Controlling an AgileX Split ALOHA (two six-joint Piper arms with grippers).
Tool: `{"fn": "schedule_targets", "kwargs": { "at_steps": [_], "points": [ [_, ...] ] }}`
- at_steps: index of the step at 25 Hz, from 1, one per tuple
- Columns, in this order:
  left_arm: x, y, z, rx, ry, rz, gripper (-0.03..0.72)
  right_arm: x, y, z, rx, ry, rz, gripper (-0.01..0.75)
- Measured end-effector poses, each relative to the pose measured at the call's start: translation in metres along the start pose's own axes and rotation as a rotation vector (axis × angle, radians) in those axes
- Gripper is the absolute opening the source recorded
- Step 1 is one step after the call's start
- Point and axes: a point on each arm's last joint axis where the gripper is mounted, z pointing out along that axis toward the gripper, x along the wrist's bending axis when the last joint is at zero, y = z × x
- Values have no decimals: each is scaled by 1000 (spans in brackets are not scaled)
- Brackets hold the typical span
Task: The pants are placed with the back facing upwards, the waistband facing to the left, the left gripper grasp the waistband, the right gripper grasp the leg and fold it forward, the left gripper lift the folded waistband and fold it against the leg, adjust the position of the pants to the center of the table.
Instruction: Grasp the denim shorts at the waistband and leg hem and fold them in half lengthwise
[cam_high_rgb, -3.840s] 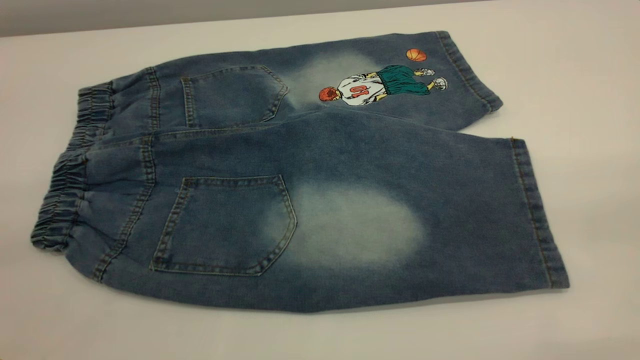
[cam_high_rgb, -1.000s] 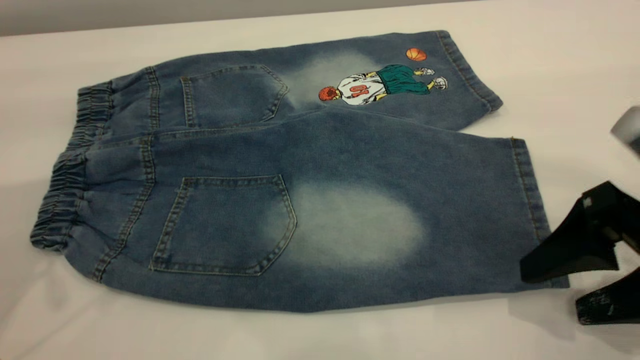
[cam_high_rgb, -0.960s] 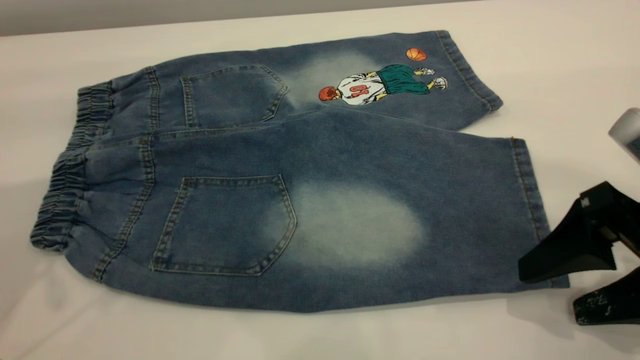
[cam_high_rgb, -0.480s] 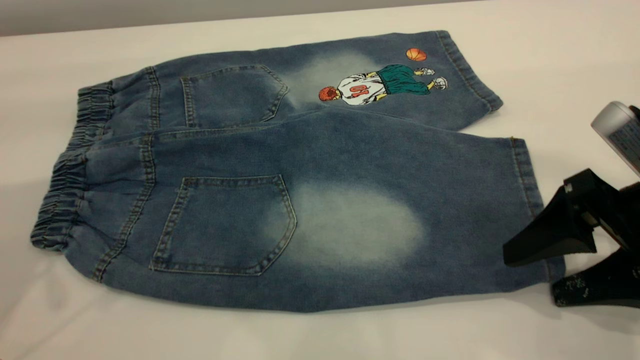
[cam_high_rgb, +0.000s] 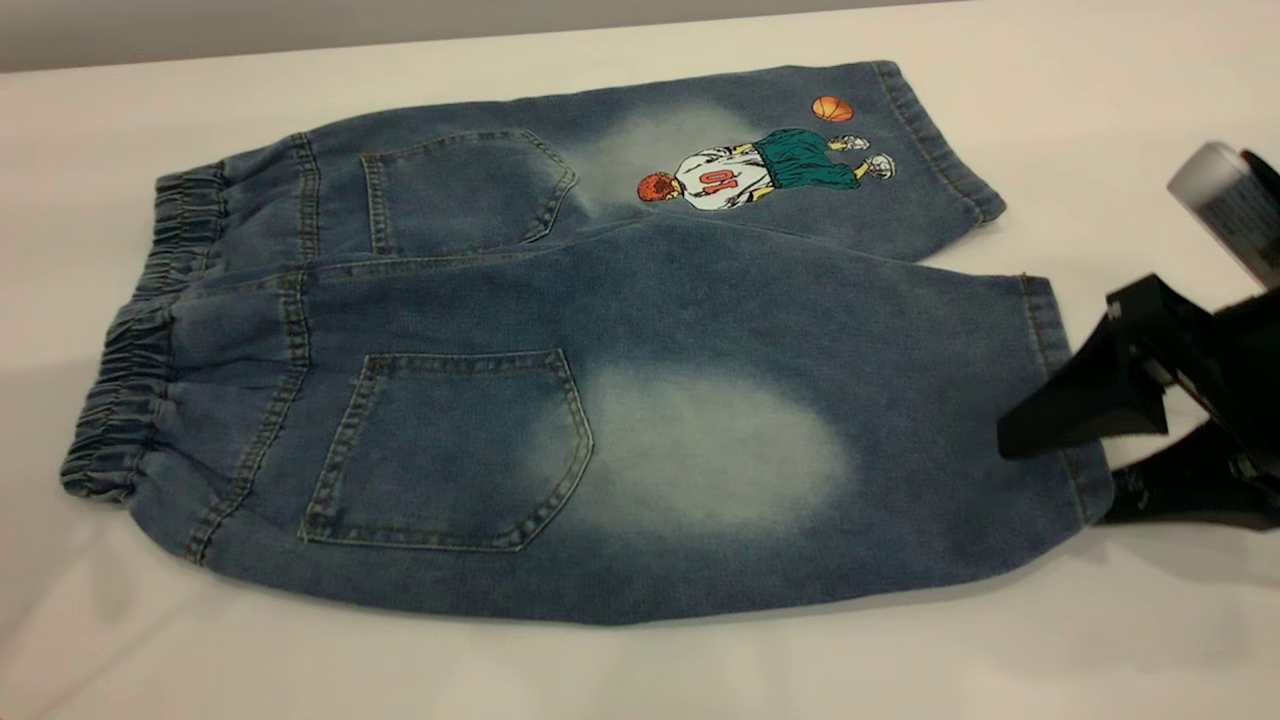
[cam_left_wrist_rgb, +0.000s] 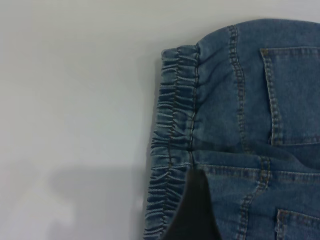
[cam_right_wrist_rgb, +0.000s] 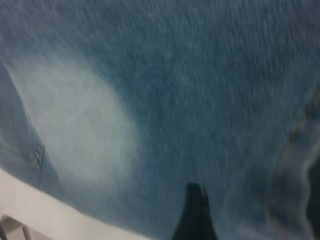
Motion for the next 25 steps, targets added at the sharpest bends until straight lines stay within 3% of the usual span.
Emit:
{"fn": "schedule_targets", "kwargs": {
  "at_steps": [9, 20, 25],
  "points": [
    [0, 0, 0, 0, -1, -2, 549, 3, -5, 0, 15, 45, 6, 456],
    [0, -1, 0, 6, 0, -2, 549, 3, -5, -1, 11, 43, 9, 48],
    [1, -6, 0, 56, 8, -2, 549, 2, -5, 0, 11, 31, 8, 9]
  ]
}}
